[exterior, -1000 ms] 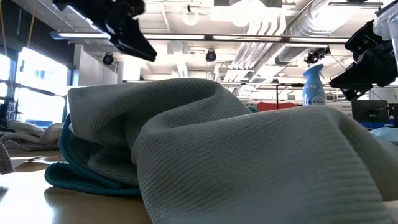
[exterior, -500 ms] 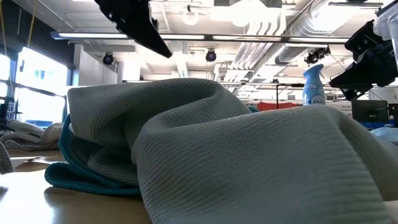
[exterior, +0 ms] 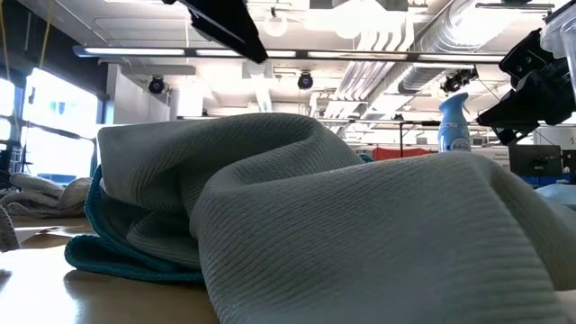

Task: Sort microfiber towel by color & place in baskets
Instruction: Put the bottom center blue microfiber towel into the bottom transparent bin

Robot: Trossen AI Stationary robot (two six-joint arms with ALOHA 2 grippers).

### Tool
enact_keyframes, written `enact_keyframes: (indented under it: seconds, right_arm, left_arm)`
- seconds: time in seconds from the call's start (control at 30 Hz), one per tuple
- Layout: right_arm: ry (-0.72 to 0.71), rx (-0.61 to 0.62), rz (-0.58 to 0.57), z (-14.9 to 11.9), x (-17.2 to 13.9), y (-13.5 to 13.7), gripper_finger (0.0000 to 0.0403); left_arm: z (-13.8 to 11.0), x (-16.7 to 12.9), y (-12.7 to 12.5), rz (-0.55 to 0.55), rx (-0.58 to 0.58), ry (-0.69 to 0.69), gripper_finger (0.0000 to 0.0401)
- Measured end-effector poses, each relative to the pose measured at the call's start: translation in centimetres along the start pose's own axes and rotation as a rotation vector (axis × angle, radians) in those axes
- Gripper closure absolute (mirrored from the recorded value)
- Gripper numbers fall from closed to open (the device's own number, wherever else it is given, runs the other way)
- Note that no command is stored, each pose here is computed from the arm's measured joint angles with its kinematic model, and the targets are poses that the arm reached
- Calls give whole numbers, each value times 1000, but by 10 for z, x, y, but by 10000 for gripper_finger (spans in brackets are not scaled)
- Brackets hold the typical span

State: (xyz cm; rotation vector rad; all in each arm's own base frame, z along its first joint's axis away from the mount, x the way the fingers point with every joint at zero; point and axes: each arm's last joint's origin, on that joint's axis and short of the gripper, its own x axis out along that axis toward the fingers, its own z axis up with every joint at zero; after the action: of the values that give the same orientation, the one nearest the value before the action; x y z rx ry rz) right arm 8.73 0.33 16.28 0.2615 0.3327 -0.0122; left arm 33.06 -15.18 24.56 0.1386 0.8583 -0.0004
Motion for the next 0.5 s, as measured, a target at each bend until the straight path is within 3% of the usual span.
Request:
enact_keyframes:
  seconds: [0.27,0.5]
  right_arm:
    - [-1,0,0,0,0,0,402]
    - [0,0,-1,0,0,0,402]
  left_arm:
    - [14,45,-24,-93,-66,129,195]
    - [1,81,-38,-157,-119,262,195]
